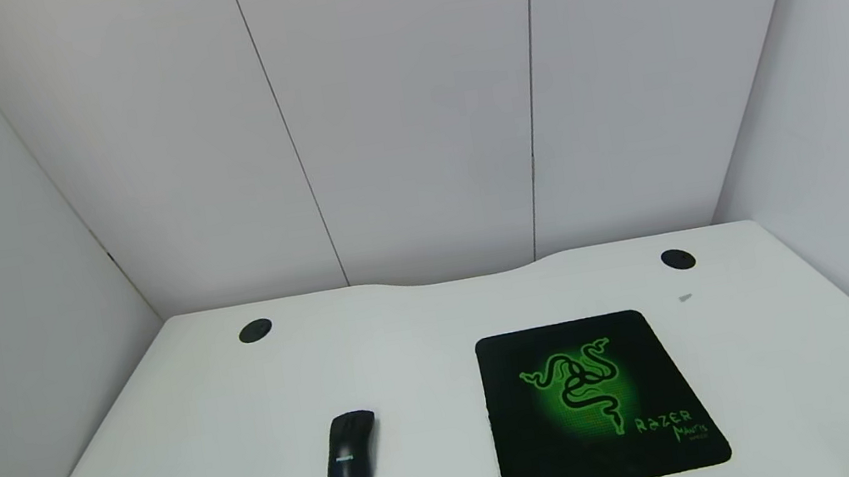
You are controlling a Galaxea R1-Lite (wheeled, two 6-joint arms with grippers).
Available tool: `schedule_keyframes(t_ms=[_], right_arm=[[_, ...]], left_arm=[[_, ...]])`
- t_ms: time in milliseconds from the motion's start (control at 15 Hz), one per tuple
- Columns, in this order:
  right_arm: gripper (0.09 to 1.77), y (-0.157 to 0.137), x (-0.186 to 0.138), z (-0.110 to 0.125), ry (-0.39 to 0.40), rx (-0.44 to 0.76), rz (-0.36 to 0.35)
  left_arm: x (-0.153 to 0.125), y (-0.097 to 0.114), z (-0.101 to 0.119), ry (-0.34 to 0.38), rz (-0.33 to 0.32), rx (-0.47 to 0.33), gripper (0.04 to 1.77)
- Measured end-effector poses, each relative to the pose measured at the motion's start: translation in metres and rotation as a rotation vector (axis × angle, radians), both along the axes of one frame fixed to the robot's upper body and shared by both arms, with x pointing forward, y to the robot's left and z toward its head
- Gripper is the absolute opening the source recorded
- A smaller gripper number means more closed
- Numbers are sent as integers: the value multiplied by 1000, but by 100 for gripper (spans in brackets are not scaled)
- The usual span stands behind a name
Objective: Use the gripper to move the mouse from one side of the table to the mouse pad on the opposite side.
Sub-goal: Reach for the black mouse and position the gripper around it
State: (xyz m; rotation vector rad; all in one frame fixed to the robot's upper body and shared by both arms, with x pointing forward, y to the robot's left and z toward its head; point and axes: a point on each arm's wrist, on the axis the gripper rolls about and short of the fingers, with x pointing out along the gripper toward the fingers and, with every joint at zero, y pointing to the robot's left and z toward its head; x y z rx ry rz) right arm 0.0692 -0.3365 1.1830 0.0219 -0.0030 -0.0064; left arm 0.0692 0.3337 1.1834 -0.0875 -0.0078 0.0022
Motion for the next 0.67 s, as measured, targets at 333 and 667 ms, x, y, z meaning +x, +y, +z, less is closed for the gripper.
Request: schedule_keyframes(t_ms=[333, 667], right_arm=[[171, 0, 0, 0, 0, 0, 0], [171, 0, 0, 0, 0, 0, 0]], left_arm=[[-3, 0, 8, -17, -11, 17, 172], [-8, 0, 54, -29, -6, 18, 172]])
